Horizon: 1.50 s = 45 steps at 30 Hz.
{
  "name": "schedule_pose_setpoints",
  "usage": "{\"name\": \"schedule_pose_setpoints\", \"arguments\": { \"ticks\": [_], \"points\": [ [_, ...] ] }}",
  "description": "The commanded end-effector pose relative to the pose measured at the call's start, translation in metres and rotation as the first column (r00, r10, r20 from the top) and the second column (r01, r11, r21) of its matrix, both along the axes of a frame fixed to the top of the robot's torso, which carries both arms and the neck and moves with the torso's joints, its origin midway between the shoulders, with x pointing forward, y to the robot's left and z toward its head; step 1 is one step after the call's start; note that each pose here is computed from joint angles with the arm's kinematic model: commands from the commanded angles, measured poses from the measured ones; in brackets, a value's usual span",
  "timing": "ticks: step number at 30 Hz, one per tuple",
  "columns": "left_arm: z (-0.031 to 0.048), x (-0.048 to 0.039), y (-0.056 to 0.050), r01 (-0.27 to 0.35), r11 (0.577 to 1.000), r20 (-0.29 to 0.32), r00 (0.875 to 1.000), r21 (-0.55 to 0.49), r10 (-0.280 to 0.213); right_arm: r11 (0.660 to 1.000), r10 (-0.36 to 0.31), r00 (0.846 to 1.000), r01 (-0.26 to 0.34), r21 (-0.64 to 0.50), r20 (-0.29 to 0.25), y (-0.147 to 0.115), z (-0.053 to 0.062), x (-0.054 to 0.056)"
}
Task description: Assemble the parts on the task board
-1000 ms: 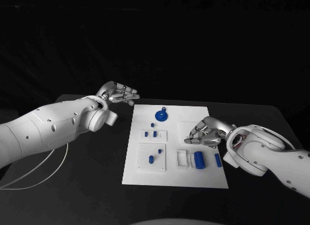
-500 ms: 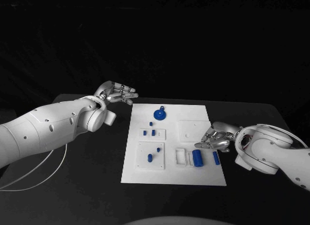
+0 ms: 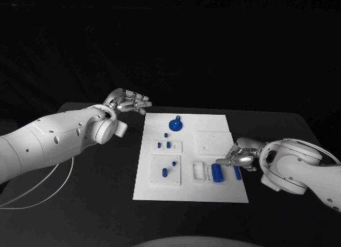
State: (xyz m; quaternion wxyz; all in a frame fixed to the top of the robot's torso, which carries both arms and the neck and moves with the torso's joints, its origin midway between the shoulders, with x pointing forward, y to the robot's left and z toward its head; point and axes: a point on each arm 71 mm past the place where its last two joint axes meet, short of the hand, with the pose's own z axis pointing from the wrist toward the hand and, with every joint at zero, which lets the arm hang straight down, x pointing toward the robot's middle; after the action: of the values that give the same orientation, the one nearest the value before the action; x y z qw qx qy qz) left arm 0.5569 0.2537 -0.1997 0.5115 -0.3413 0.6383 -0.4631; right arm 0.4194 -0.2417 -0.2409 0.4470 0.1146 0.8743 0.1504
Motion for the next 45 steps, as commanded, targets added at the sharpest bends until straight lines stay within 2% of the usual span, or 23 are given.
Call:
{"name": "schedule_pose_setpoints", "arguments": {
  "ticks": [1, 8, 19, 32, 40, 45],
  "points": [
    [-0.0005, -0.0007, -0.003, 0.022, 1.000, -0.003, 1.000, -0.005, -0.022, 0.998, 0.009, 0.998, -0.012, -0.054, -0.059, -0.001, -0.005, -0.005],
    [-0.0008, -0.0008, -0.005, 0.032, 0.999, -0.003, 0.999, 0.000, -0.032, 0.996, 0.040, 0.995, -0.047, -0.072, -0.095, 0.005, -0.010, -0.011],
    [-0.0013, -0.0013, -0.007, 0.049, 0.999, -0.003, 0.999, 0.011, -0.049, 0.995, 0.064, 0.991, -0.072, -0.075, -0.114, 0.015, -0.017, -0.015],
    [-0.0012, -0.0019, -0.008, 0.067, 0.998, 0.001, 0.998, 0.007, -0.067, 0.992, 0.063, 0.994, -0.073, -0.104, -0.090, 0.018, -0.024, -0.014],
    [-0.0014, -0.0022, -0.010, 0.073, 0.997, 0.000, 0.997, 0.006, -0.073, 0.990, 0.062, 0.993, -0.074, -0.119, -0.102, 0.018, -0.032, -0.016],
    [-0.0017, -0.0021, -0.011, 0.073, 0.997, -0.002, 0.997, 0.006, -0.073, 0.990, 0.060, 0.995, -0.070, -0.125, -0.080, 0.018, -0.033, -0.016]
  ]
}}
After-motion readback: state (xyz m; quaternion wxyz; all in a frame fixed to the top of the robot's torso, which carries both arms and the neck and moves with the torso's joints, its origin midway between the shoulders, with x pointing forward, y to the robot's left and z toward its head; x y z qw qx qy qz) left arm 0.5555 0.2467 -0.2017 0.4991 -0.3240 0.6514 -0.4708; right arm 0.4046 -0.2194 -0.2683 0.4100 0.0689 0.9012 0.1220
